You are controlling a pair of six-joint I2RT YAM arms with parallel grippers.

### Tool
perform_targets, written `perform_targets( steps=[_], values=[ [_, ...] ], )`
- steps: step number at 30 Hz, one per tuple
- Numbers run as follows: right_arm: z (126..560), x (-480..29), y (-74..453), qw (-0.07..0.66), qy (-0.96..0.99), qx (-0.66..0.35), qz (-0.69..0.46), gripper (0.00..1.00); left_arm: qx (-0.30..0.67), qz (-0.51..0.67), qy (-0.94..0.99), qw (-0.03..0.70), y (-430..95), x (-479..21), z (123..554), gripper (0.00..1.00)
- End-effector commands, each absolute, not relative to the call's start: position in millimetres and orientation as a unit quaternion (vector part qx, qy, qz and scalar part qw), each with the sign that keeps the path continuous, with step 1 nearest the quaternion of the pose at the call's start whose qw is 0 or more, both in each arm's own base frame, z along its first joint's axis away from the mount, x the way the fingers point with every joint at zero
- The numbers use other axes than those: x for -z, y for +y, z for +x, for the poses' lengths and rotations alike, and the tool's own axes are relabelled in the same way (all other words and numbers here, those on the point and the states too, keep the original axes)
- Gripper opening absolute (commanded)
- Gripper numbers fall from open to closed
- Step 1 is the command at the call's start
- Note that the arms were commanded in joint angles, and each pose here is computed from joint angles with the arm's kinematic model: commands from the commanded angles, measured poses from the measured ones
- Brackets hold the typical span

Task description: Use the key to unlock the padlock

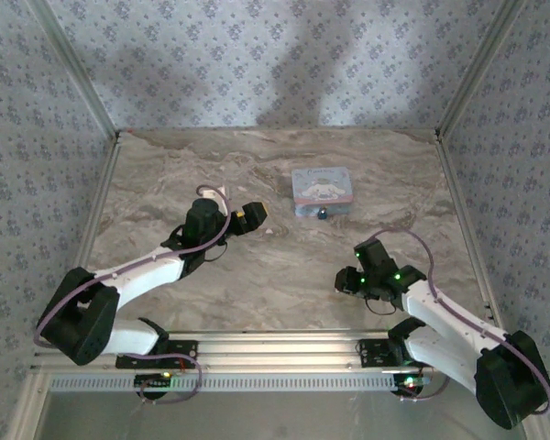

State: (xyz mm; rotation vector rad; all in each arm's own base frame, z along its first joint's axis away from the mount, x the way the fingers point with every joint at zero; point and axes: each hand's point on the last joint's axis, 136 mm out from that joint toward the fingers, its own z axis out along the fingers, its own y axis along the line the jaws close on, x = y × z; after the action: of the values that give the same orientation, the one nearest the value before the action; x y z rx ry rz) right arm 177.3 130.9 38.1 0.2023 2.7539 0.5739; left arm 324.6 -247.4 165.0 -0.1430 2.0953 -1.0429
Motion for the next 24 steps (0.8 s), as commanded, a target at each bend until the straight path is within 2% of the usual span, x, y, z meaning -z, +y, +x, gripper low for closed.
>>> perform_targets(
  steps=[1, 24],
  values=[
    [175, -36, 133, 0.151, 0.965, -0.2, 0.073, 0.36, 0.427, -0.055, 0.806, 0.407, -253, -187, 330, 0.98],
    [172, -27, 144, 0.123, 0.969, -0.204, 0.058, 0.29, 0.418, -0.061, 0.811, 0.405, -251, -184, 331, 0.98]
  ],
)
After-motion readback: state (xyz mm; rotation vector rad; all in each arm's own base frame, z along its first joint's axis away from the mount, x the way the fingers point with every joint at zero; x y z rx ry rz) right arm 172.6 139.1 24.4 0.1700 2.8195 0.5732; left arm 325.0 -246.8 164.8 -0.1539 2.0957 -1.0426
